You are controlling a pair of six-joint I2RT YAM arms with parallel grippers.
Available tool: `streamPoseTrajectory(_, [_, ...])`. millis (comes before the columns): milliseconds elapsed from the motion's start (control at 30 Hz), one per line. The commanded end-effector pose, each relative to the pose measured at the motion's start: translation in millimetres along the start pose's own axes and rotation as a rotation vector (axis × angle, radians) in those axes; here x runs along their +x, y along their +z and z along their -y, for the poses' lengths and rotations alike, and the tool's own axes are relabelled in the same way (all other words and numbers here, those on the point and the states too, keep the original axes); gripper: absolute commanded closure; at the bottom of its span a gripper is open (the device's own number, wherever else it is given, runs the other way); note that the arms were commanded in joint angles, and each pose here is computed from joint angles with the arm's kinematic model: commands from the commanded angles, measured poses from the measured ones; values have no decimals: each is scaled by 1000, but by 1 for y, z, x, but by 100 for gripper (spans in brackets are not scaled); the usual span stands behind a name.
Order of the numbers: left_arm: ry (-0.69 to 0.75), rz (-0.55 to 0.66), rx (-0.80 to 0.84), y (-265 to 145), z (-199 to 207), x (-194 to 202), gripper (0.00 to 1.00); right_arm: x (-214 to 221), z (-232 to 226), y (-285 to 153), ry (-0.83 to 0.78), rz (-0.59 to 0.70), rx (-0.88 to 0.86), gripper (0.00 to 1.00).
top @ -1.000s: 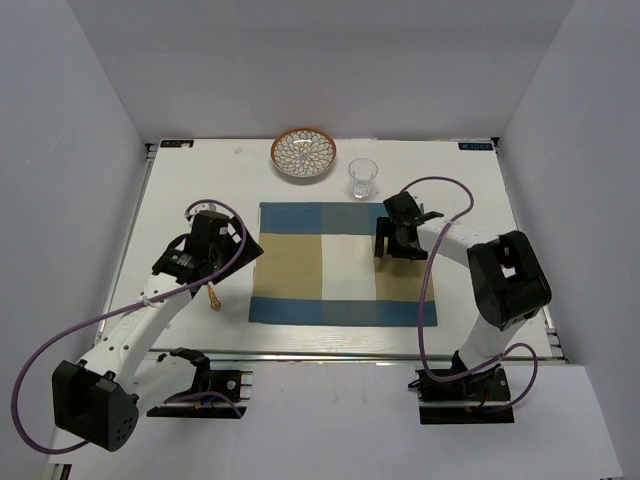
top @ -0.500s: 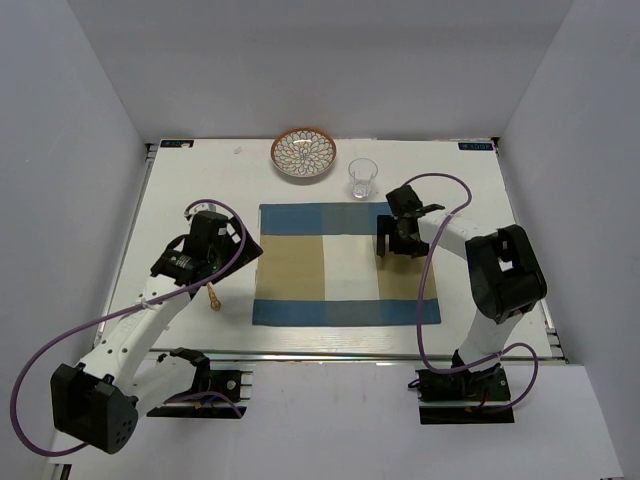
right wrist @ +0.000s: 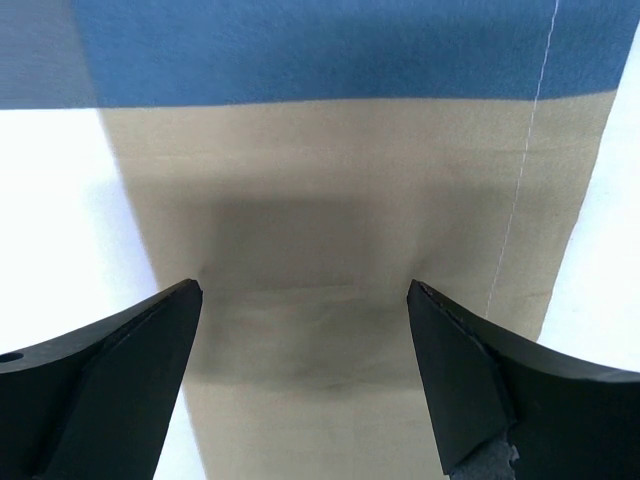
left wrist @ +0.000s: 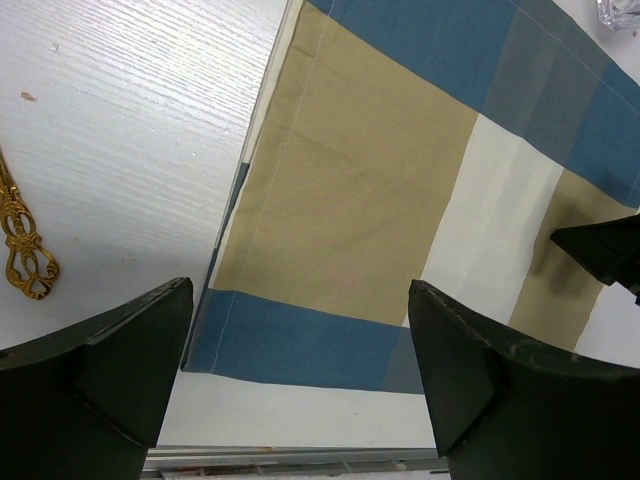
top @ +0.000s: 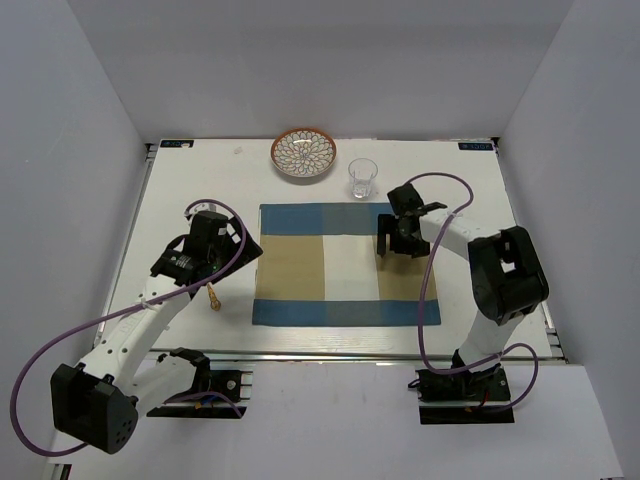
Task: Set the dinner table for one person
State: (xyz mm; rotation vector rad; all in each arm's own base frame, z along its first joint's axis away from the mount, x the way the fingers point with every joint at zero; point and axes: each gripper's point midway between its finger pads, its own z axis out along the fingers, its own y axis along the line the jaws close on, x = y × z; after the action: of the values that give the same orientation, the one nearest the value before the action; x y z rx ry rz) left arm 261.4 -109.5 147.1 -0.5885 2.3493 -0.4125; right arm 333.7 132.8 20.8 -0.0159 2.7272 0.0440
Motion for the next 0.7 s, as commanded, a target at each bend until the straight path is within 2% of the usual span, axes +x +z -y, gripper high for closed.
streamPoseTrajectory(0, [17, 20, 25, -7, 3, -3, 2, -27, -10, -14, -6, 36, -42, 11])
streamPoseTrajectory(200, [30, 41, 29, -9, 2, -6, 2, -60, -24, -38, -11, 96, -79, 11])
streamPoseTrajectory(333, [16, 21, 92, 0, 13, -6, 2, -81, -29, -90, 8, 232, -149, 11])
streamPoseTrajectory(367, [10, 0, 87, 7, 15, -3, 2, -79, -33, -96, 4, 257, -183, 11])
streamPoseTrajectory(400, [6, 5, 99, 11, 20, -7, 2, -81, -42, -125, -3, 316, -276, 11])
streamPoseTrajectory(467, [-8, -11, 89, 23, 27, -10, 2, -66, -64, -147, -34, 359, -463, 11])
streamPoseTrajectory(500, [-24, -1, 84, 28, 30, -17, 2, -63, -68, -179, -56, 441, -541, 11])
streamPoseTrajectory(567, [-45, 29, 97, 31, 46, -36, 2, -42, -73, -196, -75, 461, -635, 11])
streamPoseTrajectory(667, [-52, 5, 40, 58, 60, -50, 2, -19, -65, -240, -91, 554, -702, 11])
